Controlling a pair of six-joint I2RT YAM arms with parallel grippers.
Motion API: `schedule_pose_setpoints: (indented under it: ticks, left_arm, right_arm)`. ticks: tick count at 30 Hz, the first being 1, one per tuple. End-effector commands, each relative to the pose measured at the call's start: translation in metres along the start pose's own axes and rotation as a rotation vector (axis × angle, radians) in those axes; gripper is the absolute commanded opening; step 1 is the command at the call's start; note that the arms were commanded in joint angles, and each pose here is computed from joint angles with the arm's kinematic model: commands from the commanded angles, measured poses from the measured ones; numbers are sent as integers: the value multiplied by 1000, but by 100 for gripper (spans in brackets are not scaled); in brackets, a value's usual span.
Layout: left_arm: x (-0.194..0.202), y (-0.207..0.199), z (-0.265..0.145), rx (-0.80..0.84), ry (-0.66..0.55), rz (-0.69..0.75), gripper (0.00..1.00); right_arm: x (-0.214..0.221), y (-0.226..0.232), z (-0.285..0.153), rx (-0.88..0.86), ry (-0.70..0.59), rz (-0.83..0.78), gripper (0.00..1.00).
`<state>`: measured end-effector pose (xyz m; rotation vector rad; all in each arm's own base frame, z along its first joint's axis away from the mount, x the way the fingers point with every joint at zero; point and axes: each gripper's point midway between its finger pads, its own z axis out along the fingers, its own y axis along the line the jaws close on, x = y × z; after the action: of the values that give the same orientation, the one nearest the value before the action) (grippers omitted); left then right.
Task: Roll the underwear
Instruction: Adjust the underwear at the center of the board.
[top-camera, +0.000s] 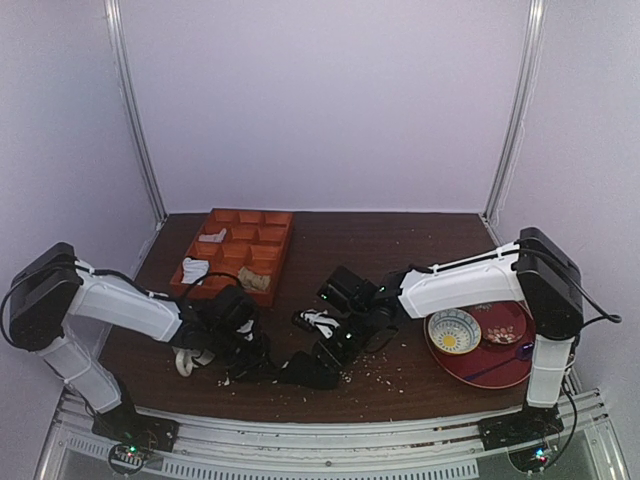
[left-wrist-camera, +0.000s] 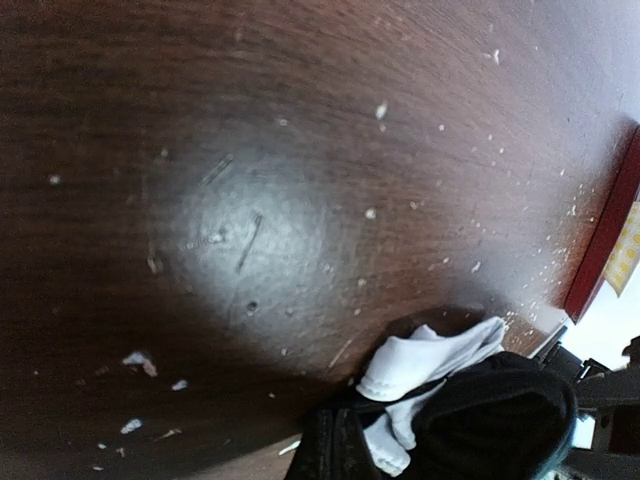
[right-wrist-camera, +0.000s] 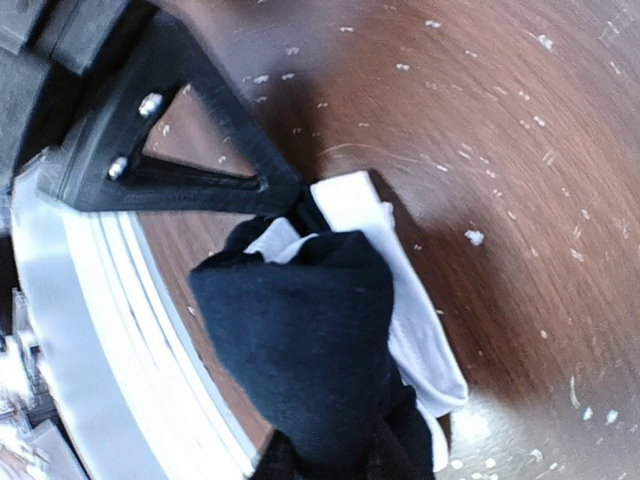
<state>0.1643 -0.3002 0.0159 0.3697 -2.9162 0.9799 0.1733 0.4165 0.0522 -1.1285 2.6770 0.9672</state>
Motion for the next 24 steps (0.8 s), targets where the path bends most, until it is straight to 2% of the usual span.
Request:
schedule_pose_setpoints:
  ticks: [1,3,9,13,17,24]
  left_arm:
    - [6,22,2,-89,14,-21,0]
    - [4,18,-3,-83,1,-18,0]
    - [-3,9,-33,-75,-87,-18,0]
    - [-7,-5,-62,-23,-162,-17,17]
    - [-6,-20,-69,42,-168,-23,31]
    - [-3,-32,-55,99,-122,-4,32]
  right_arm:
    - [18,-14,4,37,58,37,4]
    - [18,-14,9,28,58,46,0]
    - [16,-20,19,39,52,101,0]
    - [15,-18,23,28,43,116,0]
    - [14,-11,28,5,48,113,0]
    - [11,2,40,-38,69,95,0]
